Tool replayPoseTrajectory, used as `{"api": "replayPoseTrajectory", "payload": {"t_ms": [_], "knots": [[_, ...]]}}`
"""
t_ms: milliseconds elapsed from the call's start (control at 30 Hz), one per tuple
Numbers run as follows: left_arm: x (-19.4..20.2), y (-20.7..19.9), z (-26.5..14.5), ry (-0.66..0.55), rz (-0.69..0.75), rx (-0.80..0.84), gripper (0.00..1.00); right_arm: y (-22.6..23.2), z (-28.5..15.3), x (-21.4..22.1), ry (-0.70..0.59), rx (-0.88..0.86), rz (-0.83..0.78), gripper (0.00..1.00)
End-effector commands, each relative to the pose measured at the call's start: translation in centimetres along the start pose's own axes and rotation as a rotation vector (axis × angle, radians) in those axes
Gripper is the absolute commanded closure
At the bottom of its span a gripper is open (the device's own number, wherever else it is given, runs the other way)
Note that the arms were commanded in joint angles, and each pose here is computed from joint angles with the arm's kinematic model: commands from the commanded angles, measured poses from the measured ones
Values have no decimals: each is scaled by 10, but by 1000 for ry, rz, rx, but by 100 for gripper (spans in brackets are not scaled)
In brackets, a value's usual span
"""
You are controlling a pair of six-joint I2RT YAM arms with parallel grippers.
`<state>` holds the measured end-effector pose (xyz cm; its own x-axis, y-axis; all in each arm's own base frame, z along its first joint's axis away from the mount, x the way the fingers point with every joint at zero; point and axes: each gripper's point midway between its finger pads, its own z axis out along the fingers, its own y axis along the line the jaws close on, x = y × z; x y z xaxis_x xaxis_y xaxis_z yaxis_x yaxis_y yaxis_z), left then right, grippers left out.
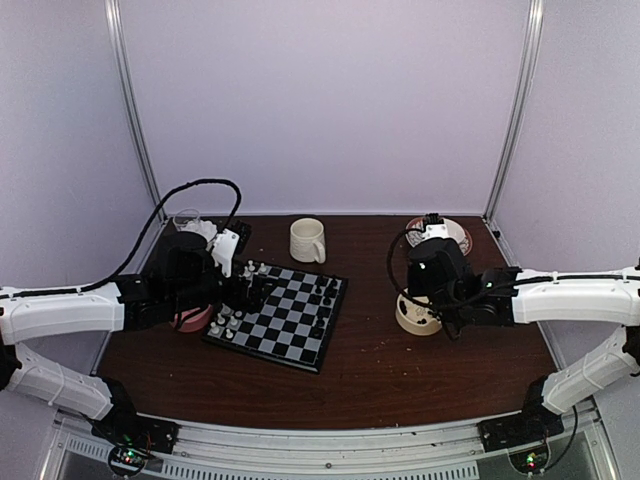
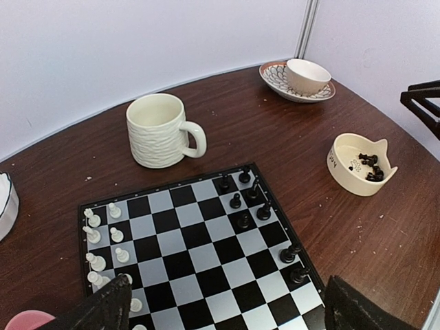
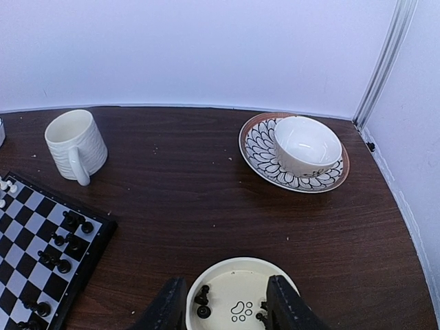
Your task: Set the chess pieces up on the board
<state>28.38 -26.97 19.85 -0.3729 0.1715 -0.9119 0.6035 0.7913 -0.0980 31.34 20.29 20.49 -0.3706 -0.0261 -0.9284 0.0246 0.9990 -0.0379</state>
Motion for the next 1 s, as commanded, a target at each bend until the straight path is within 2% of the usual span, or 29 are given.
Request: {"api": "replayPoseTrajectory", "payload": {"t_ms": [0, 400, 967], "knots": [[-16, -1, -4, -64, 16, 4, 2, -10, 1, -1, -3, 27, 21, 58], [-18, -3, -6, -71, 16, 15, 2, -6, 7, 2, 22, 36, -1, 58], [-15, -8, -2, -60, -1, 48, 2, -15, 1, 5, 61, 6, 52, 58]]}}
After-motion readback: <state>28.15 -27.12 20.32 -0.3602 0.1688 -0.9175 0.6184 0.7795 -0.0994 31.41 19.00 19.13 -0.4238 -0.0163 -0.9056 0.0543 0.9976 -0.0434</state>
